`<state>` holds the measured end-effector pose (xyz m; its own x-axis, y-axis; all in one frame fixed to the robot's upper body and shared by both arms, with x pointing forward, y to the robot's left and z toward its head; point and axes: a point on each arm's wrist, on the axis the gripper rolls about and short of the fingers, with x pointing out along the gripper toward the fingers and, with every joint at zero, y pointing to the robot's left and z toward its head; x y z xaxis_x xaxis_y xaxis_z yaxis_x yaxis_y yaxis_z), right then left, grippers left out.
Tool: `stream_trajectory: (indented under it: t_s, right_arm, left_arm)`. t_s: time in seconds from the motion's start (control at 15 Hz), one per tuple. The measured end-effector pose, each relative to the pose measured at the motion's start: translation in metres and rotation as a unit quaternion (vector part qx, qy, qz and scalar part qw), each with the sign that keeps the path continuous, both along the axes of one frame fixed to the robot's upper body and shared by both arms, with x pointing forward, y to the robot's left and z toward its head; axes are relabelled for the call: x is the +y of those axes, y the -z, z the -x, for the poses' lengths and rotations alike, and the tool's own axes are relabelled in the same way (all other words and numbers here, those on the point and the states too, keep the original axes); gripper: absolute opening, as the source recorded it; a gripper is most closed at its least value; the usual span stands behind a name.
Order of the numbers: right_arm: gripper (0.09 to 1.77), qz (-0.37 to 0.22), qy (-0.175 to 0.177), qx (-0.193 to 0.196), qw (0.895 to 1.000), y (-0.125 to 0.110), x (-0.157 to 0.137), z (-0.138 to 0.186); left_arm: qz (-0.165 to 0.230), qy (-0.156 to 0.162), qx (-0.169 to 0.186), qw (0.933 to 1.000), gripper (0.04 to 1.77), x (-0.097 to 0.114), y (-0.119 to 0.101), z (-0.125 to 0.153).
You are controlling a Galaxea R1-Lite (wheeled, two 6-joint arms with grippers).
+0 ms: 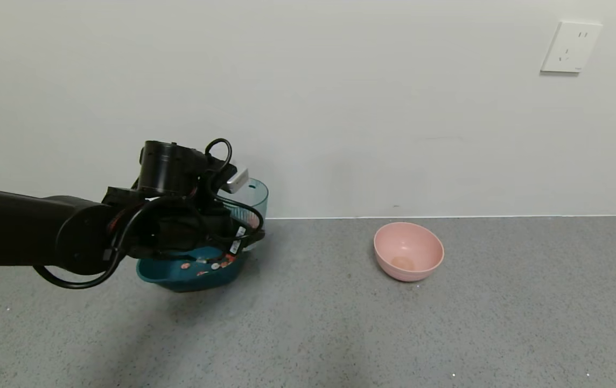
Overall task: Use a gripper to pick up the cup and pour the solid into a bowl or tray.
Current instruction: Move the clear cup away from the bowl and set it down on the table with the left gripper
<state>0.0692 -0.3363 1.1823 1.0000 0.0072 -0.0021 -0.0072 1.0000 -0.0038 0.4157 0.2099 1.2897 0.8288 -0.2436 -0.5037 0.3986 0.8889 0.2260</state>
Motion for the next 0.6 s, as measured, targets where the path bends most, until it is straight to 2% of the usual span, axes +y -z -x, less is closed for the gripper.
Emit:
stream_trajectory:
  t_s: [0.2,0.4,0.6]
  right_arm:
    - [1.71,0.0,0.0,0.0,1.0,0.0,0.0,0.0]
    - [1.71,0.0,0.0,0.0,1.0,0.0,0.0,0.0]
    - [1.71,0.0,0.0,0.0,1.0,0.0,0.0,0.0]
  left_arm:
    - [0.034,0.034,-0.025,0.9985,1.26,-0.032,0.002,0.004]
    - [0.074,0.05,-0.01,0.9959,1.25,-0.051,0.021,-0.001]
    - [0.082,0.059,0.002,0.9949,1.25,-0.06,0.044,-0.012]
